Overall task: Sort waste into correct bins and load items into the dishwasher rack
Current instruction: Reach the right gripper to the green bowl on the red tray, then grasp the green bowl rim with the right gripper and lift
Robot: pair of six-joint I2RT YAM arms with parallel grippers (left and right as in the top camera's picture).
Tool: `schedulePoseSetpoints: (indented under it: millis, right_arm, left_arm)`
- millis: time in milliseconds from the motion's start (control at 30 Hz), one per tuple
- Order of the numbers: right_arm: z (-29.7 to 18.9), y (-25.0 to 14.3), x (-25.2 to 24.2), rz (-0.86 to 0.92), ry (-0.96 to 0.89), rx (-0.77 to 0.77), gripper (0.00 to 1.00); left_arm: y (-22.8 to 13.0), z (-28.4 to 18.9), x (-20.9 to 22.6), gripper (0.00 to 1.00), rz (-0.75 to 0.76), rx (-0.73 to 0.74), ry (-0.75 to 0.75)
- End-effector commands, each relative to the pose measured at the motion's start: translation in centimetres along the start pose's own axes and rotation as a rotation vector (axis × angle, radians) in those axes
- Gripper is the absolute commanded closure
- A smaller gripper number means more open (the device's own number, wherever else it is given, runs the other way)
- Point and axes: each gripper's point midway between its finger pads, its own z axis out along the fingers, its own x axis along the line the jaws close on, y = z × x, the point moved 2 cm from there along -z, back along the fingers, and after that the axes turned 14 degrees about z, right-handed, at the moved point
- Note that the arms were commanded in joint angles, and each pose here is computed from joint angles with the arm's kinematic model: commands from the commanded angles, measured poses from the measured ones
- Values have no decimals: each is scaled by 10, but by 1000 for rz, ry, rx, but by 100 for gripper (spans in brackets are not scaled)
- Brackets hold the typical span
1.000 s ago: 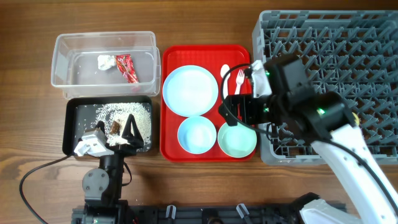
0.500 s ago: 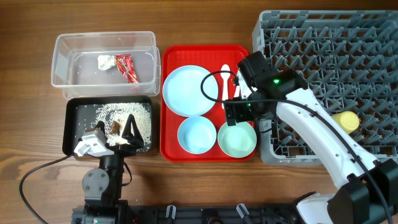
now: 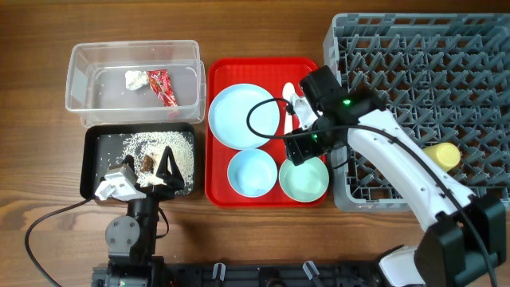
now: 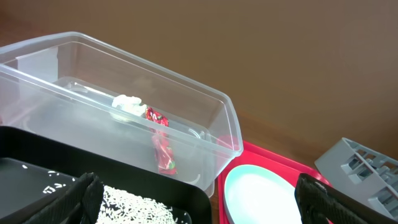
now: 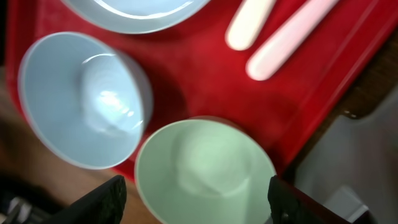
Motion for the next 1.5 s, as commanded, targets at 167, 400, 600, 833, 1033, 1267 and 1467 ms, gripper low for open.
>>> schedulePoseSetpoints:
  millis: [167, 400, 600, 833, 1033, 1267, 1467]
  right_arm:
    - [17, 9, -21, -45, -136, -6, 26]
    - [48, -7, -26, -89, -138, 146, 32]
    - [65, -14, -28, -112, -153, 214, 36]
    - [69, -4, -26, -114, -147, 176, 52]
    - [67, -9, -34, -105, -195, 198, 59]
    - [66, -11, -35, -88, -206, 202, 59]
    - [70, -15, -37, -87, -204, 212, 64]
  left_arm:
    - [0, 0, 2, 0, -10, -1, 11]
    - [0, 0, 2, 0, -10, -2, 11]
    - [0, 0, 2, 0, -10, -2, 11]
    - [0, 0, 2, 0, -10, -1, 11]
    - [0, 0, 2, 0, -10, -1, 11]
    - [0, 0, 2, 0, -10, -2, 11]
    - [0, 0, 2, 0, -10, -1, 11]
